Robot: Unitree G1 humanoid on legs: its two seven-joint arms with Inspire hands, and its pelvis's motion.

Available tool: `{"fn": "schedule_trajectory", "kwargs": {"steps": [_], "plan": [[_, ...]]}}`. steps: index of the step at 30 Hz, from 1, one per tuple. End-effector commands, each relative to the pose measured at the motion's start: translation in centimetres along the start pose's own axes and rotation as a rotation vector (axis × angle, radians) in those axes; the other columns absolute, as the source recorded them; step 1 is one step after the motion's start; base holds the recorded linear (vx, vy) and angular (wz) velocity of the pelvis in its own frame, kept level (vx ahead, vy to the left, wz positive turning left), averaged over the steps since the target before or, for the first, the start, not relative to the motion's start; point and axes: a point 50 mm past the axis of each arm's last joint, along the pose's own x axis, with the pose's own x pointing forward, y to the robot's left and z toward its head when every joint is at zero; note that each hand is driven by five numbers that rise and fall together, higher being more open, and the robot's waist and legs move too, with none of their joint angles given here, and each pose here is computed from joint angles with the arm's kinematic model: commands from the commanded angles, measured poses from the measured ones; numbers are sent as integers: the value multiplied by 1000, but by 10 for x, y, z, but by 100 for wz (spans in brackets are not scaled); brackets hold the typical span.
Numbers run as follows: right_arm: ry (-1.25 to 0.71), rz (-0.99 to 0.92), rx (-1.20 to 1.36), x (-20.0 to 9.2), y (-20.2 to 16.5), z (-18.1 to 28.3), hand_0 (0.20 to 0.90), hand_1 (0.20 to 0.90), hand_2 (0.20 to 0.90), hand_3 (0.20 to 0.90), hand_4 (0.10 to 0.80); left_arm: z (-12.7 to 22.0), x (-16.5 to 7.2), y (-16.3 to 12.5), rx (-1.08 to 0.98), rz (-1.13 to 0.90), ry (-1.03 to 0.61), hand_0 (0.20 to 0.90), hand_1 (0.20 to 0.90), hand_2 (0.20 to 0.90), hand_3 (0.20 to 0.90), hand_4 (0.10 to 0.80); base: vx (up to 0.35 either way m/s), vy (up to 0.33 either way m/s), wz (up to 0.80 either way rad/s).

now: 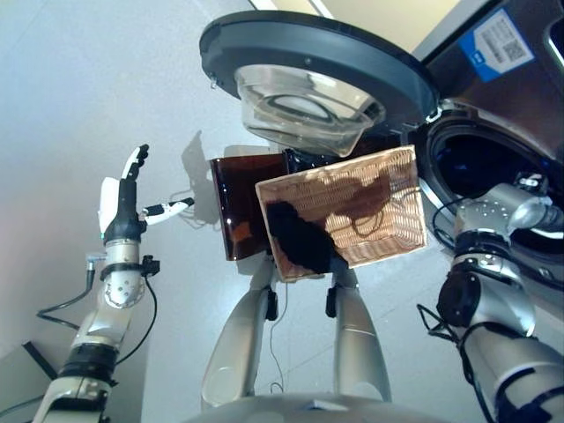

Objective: Pick up the clothes and place them into the washing machine

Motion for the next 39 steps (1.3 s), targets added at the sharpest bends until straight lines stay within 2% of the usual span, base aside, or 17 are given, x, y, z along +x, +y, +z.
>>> {"fn": "schedule_trajectory", "kwargs": {"steps": [1,6,12,16,26,29,30,31,34,39], "plan": [[-165,245,-147,10,16,30,900,900,900,900,800,1,-6,25,-18,99,-38,900,900,900,900,800,0,0,0],[-143,419,-494,11,9,17,900,900,900,900,800,2,-5,27,-23,110,-50,900,900,900,900,800,0,0,0],[-120,573,-748,5,-5,3,900,900,900,900,800,3,-5,27,-39,107,-64,900,900,900,900,800,0,0,0],[-107,669,-1018,0,-27,-11,900,900,900,900,800,1,-5,22,-37,84,-52,900,900,900,900,800,-2,-12,3],[-99,768,-1326,-16,-68,-34,900,900,900,900,800,-7,-12,0,-22,15,-11,900,900,900,900,800,0,-5,1],[-97,847,-1444,-26,-84,-41,900,900,900,900,800,-11,-16,-9,-11,-11,13,900,900,900,900,800,8,-10,2],[-152,941,-1563,-32,-87,-45,900,900,900,900,800,-13,-18,-11,-9,-17,19,900,900,900,900,800,17,-11,4],[-213,978,-1620,-33,-87,-43,900,900,900,900,800,-12,-18,-13,7,-26,11,900,900,900,900,800,16,-13,6],[-213,911,-1608,-29,-90,-41,900,900,900,900,800,-11,-19,-19,25,-42,-1,900,900,900,900,800,0,-17,12],[-324,1025,-1717,-34,-83,-43,900,900,900,900,800,-7,-20,-14,37,-33,-34,900,900,900,900,800,-17,1,1]]}}
